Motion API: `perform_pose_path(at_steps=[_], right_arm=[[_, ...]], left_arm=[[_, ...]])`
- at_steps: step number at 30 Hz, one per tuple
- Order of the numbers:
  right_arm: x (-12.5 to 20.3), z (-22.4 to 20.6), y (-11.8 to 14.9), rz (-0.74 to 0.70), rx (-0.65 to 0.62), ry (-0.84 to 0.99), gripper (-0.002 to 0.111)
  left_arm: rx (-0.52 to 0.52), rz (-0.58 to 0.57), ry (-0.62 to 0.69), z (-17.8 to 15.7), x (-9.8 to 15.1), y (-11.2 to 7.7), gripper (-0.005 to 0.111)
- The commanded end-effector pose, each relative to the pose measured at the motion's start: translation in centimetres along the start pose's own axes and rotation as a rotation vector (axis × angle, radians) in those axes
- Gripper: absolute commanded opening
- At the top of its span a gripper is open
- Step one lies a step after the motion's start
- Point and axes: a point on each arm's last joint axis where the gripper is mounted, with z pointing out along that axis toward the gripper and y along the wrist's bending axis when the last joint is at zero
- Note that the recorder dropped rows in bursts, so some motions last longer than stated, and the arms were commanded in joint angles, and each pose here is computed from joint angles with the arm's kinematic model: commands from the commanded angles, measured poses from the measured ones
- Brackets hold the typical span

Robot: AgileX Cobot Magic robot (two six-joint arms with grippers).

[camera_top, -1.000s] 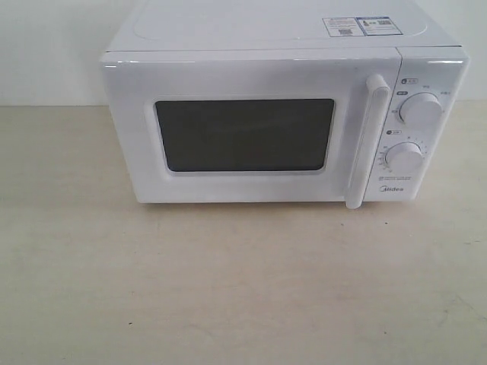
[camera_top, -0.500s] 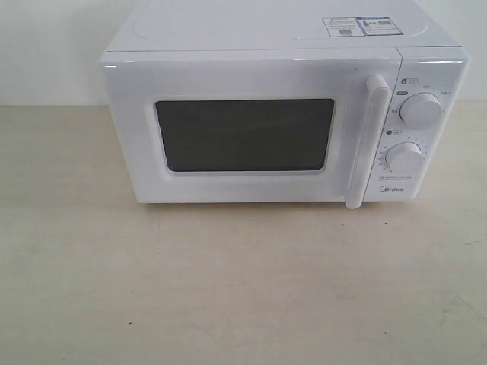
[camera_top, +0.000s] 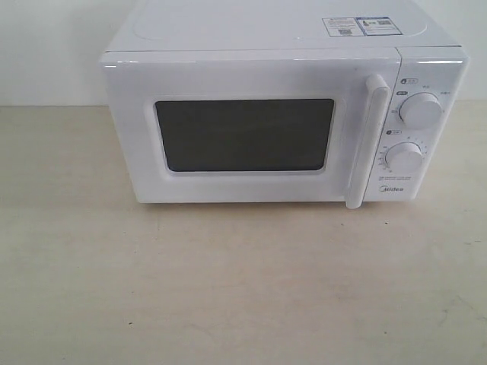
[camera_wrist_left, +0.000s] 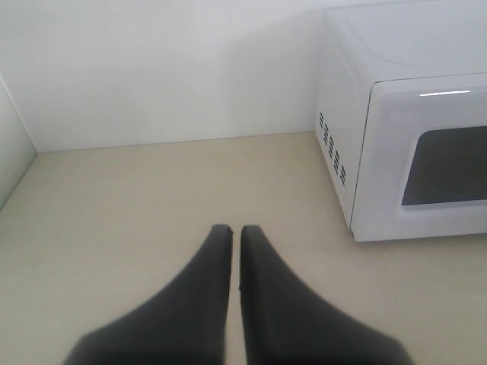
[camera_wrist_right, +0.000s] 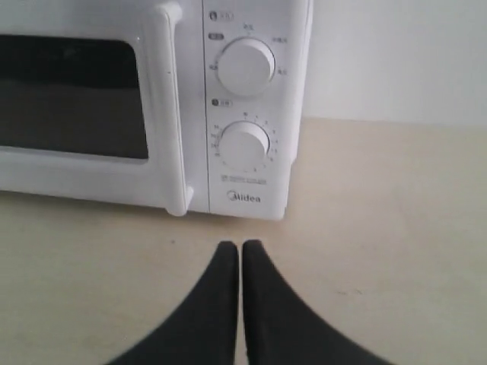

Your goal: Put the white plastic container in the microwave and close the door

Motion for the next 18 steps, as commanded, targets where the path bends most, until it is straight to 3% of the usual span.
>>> perform_pose_path(at_steps=[1,6,18], right_arm=[[0.41,-0.03,-0.39,0.055,0.069,0.031,0.000],[0.50,-0.05,-0.62,0.152,0.113,0.036,0.000],[0.80,-0.07,-0.54,0.136,0.105,0.071,0.000]], left_arm=[[-0.006,-0.002,-0.004,-0.06,0.16,0.05,0.004],[-0.006,-0.002,-0.004,-0.06,0.16,0.05,0.004],[-0.006,-0.002,-0.004,-0.06,0.16,0.05,0.004]])
